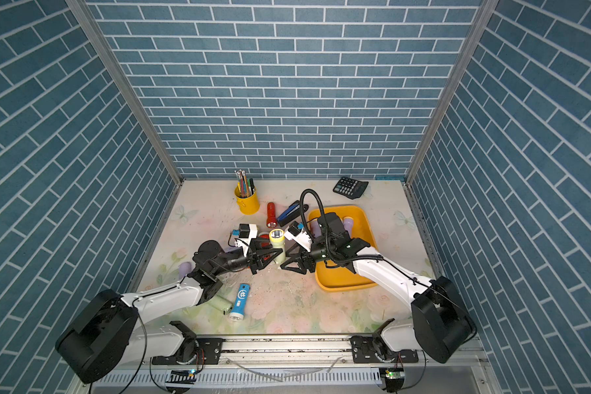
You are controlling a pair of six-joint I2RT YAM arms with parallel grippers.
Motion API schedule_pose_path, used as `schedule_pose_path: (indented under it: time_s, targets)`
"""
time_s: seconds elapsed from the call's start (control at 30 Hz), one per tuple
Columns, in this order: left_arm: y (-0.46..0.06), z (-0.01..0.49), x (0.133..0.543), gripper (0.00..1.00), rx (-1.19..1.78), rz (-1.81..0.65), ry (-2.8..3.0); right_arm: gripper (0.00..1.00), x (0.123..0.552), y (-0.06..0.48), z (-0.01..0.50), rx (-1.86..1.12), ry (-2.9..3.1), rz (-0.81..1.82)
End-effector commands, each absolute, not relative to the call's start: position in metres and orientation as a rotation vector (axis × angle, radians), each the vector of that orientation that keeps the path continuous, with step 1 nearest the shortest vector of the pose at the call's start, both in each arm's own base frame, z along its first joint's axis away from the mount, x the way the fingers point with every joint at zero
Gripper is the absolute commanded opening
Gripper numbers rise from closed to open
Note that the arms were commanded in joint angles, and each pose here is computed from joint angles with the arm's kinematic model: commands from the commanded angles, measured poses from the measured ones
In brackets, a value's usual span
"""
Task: Put the flashlights into the storage boxes
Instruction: Adjust the flashlight.
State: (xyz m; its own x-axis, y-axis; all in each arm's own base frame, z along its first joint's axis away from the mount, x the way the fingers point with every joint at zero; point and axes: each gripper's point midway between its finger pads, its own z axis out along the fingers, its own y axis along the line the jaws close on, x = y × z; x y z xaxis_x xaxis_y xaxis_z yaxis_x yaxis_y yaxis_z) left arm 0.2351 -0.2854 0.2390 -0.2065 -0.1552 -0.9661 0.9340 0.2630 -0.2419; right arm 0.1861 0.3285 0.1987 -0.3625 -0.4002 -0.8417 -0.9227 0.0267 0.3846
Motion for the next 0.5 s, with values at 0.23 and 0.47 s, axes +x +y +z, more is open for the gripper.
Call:
schedule_pose_path:
  time_s: [0.23, 0.47]
  targets:
    - [-0.289, 0.263, 0.23, 0.13, 0.762, -1.315, 1.264, 0.58, 0.188, 0.342, 0.226, -1.336, 1.616, 1.373]
    - [-0.288, 0.266, 0.231, 0.13, 0.748, -1.318, 1.251, 0.61, 0.205, 0.343, 0.227, -1.216, 1.632, 1.323]
